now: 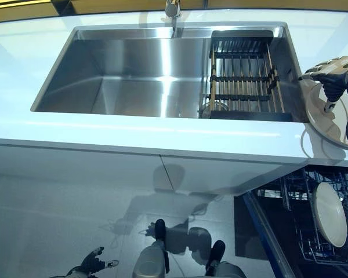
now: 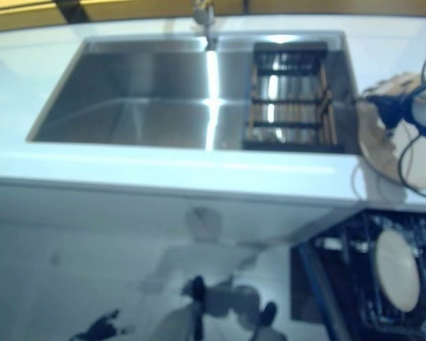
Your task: Take plates into dishwasher
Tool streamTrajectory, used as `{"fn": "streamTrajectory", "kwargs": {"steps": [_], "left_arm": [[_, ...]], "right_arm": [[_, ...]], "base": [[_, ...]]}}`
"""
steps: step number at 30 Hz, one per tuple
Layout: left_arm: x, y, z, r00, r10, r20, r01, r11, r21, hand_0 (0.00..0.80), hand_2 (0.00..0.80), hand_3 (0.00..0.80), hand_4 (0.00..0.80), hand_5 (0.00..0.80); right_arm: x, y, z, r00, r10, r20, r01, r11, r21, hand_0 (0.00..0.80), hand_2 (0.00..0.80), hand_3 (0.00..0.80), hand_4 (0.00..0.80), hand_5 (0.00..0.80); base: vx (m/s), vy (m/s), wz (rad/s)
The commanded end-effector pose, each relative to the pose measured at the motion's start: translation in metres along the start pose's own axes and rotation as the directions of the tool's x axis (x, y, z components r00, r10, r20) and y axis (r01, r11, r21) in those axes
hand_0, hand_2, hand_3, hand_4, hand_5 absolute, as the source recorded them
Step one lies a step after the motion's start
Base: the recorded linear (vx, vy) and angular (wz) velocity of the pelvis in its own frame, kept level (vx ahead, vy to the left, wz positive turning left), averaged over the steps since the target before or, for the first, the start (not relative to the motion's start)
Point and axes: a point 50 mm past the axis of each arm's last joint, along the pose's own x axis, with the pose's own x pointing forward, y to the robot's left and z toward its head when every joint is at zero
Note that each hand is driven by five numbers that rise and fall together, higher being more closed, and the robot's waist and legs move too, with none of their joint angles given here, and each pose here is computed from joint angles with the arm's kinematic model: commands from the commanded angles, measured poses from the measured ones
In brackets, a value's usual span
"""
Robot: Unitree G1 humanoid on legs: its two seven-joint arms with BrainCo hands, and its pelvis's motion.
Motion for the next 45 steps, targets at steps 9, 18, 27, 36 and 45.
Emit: {"fn": "streamTrajectory", "kwargs": {"steps": [9,18,27,36,45], "left_arm": [[-0.002,0.019,-0.002,0.999,0.035,-0.002,-0.035,0.999,0.042,0.000,0.000,0.000,0.000,0.000],[-0.003,0.017,-0.014,0.998,0.032,-0.061,-0.030,0.999,0.040,0.000,0.000,0.000,0.000,0.000],[0.005,0.002,-0.002,0.999,-0.004,-0.038,0.004,1.000,0.021,0.000,0.000,0.000,0.000,0.000],[0.016,0.010,0.028,1.000,0.027,0.004,-0.027,0.998,0.060,0.000,0.000,0.000,0.000,0.000],[0.019,0.003,0.035,1.000,0.007,0.017,-0.008,0.996,0.084,0.000,0.000,0.000,0.000,0.000]], "right_arm": [[-0.035,-0.016,-0.043,0.982,-0.107,-0.155,0.104,0.994,-0.027,0.000,0.000,0.000,0.000,0.000],[-0.057,-0.041,-0.062,0.970,-0.164,-0.180,0.155,0.986,-0.060,0.000,0.000,0.000,0.000,0.000],[-0.076,-0.049,-0.095,0.853,-0.280,-0.440,0.447,0.827,0.340,0.000,0.000,0.000,0.000,0.000],[-0.035,0.021,-0.056,0.926,-0.092,-0.366,0.360,0.509,0.782,0.000,0.000,0.000,0.000,0.000],[-0.014,0.018,-0.033,0.921,-0.129,-0.367,0.383,0.473,0.793,0.000,0.000,0.000,0.000,0.000]], "base": [[-0.018,0.028,0.01],[0.018,0.064,0.00],[-0.027,0.123,-0.11],[-0.066,0.105,-0.18],[-0.023,0.029,-0.06]]}}
